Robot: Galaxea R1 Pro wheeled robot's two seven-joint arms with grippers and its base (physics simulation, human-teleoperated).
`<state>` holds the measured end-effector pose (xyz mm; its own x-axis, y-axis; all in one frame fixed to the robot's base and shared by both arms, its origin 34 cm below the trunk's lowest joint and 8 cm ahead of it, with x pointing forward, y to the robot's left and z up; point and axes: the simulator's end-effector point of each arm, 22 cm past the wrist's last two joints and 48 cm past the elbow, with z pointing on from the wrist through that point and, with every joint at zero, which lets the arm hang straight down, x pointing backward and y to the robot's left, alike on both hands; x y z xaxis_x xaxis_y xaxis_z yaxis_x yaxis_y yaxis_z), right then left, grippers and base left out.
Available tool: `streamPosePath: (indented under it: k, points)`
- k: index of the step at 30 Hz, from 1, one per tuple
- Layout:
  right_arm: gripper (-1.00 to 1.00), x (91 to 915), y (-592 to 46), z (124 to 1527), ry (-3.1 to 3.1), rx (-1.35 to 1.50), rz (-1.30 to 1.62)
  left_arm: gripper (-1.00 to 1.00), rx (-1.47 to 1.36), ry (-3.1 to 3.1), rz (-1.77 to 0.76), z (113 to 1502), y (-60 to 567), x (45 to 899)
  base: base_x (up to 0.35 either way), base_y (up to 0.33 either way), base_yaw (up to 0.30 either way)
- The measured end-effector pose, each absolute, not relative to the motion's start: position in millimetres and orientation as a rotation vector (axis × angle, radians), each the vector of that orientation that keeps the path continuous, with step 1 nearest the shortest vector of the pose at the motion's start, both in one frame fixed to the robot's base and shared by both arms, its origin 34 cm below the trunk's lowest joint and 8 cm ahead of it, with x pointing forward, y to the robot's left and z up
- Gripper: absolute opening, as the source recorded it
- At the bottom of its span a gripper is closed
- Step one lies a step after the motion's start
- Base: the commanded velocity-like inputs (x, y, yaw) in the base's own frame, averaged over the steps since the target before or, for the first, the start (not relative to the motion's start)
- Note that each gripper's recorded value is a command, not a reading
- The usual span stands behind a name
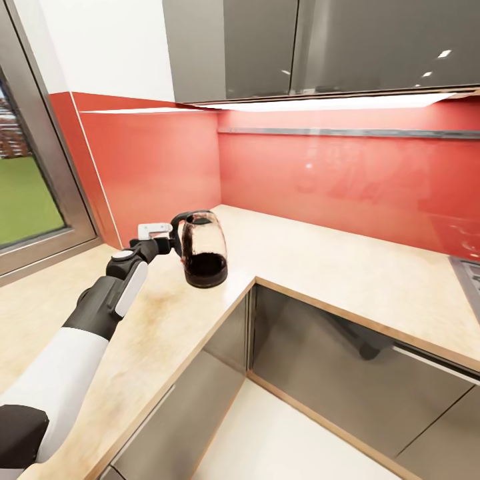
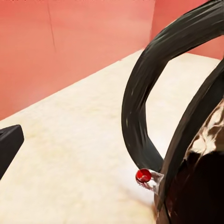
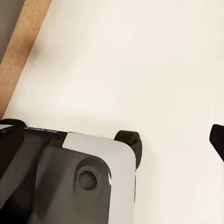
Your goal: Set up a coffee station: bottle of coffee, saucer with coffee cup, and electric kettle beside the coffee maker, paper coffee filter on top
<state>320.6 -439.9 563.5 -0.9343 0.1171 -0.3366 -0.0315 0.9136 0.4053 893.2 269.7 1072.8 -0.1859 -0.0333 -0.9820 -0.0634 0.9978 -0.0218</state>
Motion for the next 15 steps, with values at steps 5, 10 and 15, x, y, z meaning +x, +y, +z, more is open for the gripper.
streamPosePath:
  k: [5,10,15]
  points:
    - [1.0,320.6,-440.0,563.4,2.717,0.063,0.584,1.0,-0.072,1.758,0.027,1072.7,269.8,893.3,0.089,0.0,0.0]
    - [1.0,320.7,-440.0,563.4,2.717,0.063,0.584,1.0,-0.072,1.759,0.027,1072.1,269.8,893.3,0.041,0.0,0.0]
    - [1.0,320.7,-440.0,563.5,2.717,0.063,0.584,1.0,-0.072,1.758,0.027,1072.8,269.7,893.3,0.086,0.0,0.0]
